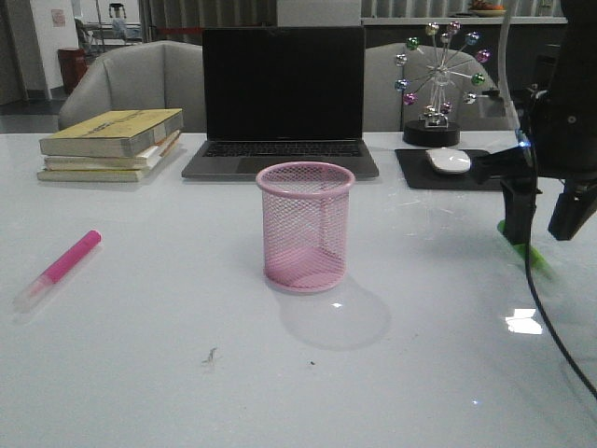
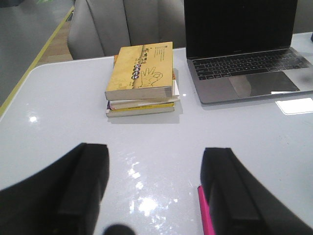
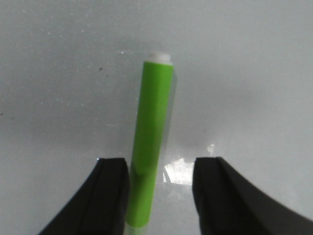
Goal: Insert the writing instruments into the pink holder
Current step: 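Lower the right gripper onto the green highlighter and close it, then lift the green highlighter upright with the right gripper toward the holder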
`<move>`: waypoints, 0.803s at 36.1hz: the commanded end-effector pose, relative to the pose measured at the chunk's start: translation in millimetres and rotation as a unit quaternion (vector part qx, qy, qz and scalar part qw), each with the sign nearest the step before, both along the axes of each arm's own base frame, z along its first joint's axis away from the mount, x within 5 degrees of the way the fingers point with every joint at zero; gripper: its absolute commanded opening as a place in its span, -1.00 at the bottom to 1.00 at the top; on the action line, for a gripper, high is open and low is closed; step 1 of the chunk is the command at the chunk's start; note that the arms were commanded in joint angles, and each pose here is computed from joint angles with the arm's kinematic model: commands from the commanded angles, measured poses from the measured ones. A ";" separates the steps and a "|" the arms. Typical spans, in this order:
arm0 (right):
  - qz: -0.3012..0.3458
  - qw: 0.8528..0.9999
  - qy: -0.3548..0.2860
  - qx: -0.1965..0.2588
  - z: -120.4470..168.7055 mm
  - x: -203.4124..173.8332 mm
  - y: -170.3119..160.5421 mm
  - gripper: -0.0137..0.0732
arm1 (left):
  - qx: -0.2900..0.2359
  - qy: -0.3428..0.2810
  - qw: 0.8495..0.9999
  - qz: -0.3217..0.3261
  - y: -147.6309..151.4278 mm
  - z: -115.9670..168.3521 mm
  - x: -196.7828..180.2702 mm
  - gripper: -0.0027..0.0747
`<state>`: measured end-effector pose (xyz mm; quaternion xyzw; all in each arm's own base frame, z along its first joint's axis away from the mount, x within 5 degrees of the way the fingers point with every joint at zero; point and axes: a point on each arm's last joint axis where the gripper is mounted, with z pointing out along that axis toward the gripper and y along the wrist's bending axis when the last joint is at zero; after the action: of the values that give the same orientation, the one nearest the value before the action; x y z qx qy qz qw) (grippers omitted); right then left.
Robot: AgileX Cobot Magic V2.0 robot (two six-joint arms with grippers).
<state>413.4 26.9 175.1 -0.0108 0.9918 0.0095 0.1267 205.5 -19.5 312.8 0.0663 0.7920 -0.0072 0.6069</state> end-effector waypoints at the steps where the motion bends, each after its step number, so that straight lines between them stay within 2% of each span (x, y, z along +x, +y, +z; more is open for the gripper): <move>1: 0.001 0.999 -0.039 0.002 21.5 5.4 0.5 0.29 | -0.011 -0.059 0.998 0.000 -1.3 20.7 1.3 0.25; 5: 0.001 1.000 -0.028 0.002 14.1 6.3 0.6 0.28 | -0.010 -0.052 0.999 -0.001 -1.4 19.5 1.1 0.25; 7: 0.001 1.000 -0.024 0.002 11.2 6.7 0.6 0.22 | -0.010 -0.047 0.999 -0.001 -1.5 18.6 1.0 0.25; 14: 0.001 1.000 -0.018 0.001 5.7 7.6 0.7 -0.30 | -0.010 -0.046 0.999 -0.001 -1.5 18.4 0.9 0.25; 18: 0.001 0.999 -0.034 0.002 13.8 9.2 0.8 -0.58 | -0.010 -0.046 0.999 -0.001 -1.5 18.4 0.9 0.25; 20: 0.002 0.999 -0.054 0.004 25.9 10.5 1.9 -0.55 | -0.010 -0.046 0.999 -0.001 -1.5 18.4 0.9 0.25; 24: 0.006 0.991 -0.130 0.010 67.6 7.7 5.1 -0.55 | -0.010 -0.046 0.999 -0.001 -1.5 18.4 0.9 0.25; 29: 0.019 0.971 -0.237 0.020 131.3 -10.9 15.0 -0.55 | -0.010 -0.046 0.999 -0.001 -1.5 18.4 0.9 0.25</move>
<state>414.1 36.9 232.5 -0.0194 0.9718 0.0214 0.2340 204.8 -19.6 310.6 0.0672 0.7994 -0.0080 0.5970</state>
